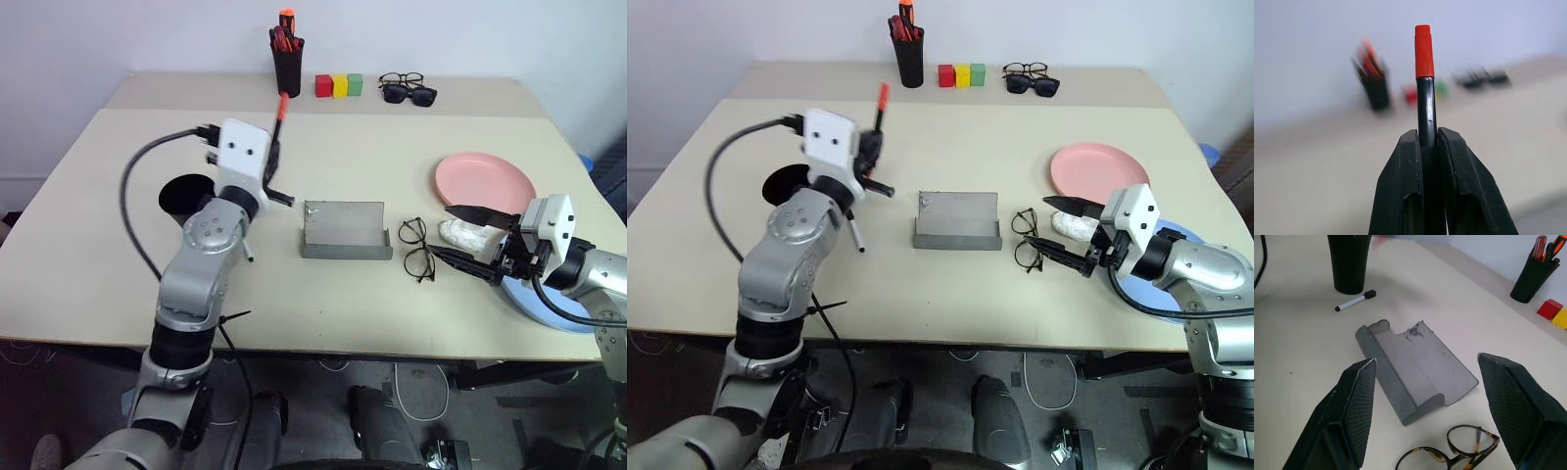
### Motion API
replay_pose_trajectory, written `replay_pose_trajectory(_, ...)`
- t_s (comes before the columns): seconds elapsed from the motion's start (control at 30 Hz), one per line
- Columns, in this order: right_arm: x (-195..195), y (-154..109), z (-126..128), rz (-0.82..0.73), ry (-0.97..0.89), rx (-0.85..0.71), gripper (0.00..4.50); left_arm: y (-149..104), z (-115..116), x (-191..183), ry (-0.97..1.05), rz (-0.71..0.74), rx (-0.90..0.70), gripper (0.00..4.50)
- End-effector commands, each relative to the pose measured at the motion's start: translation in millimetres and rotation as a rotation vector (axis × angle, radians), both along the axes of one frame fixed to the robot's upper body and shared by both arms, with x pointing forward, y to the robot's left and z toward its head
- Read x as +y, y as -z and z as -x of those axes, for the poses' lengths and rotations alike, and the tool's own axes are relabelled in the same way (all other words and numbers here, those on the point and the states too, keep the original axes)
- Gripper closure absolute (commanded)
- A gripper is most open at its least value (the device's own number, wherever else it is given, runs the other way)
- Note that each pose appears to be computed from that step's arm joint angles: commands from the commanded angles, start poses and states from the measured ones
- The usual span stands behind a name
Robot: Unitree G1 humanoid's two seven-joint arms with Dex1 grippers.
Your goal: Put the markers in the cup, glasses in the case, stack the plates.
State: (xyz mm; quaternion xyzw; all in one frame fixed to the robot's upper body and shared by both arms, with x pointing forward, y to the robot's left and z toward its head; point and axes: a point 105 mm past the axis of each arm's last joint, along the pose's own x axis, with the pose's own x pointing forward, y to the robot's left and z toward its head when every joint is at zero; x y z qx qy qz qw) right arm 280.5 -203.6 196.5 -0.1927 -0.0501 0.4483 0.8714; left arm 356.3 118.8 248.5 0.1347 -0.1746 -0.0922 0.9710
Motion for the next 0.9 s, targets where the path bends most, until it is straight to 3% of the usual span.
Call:
replay_pose_trajectory(0.03, 3, -8, -4, 0.007, -0.028, -0.043, 1.13, -22, 13, 36, -0.174, 0.096, -0.201, 4.41)
replay_pose_trajectory(0.27, 9, -9, -12, 0.004, -0.070, -0.051, 1.13, -16, 29, 77, -0.372, 0.155, -0.339, 4.41)
replay_pose_trajectory(0.7, 45, -36, -6, -0.131, -0.273, -0.086, 1.13, 19, 26, 81, -0.427, 0.153, -0.313, 4.41)
replay_pose_trajectory(0.9, 55, -35, -7, -0.139, -0.323, -0.086, 1.13, 26, 21, 80, -0.442, 0.150, -0.311, 4.41)
